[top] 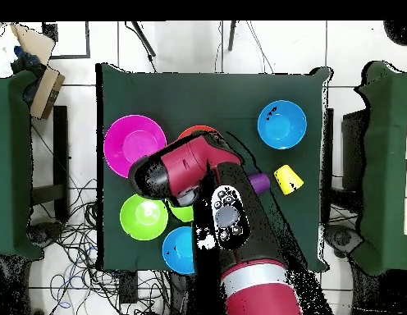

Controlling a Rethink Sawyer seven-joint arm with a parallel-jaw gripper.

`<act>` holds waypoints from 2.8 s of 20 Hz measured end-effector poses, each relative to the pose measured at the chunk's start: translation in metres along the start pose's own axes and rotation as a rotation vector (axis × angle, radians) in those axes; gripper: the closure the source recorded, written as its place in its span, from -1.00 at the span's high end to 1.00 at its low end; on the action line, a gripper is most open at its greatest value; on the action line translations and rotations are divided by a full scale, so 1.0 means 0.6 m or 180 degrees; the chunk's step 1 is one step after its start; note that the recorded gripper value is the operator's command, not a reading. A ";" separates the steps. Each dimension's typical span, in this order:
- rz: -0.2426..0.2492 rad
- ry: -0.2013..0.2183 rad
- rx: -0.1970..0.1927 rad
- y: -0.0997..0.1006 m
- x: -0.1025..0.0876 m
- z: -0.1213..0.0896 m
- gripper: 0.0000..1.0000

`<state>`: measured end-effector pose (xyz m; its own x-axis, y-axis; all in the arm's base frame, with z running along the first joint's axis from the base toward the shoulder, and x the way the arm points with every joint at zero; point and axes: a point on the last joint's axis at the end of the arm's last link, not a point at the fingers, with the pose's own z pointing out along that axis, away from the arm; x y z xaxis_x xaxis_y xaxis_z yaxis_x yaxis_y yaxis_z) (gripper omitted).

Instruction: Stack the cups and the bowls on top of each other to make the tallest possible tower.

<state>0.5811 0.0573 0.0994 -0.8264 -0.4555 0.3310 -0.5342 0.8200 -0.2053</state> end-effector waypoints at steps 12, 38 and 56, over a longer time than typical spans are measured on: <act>0.0055 0.0028 0.0010 0.005 -0.004 -0.005 -1.00; 0.0223 0.0009 -0.0001 0.000 -0.016 -0.028 -1.00; 0.0257 0.0014 0.0007 0.028 -0.028 -0.050 -1.00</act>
<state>0.5911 0.0892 0.1183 -0.8660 -0.3864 0.3174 -0.4663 0.8532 -0.2336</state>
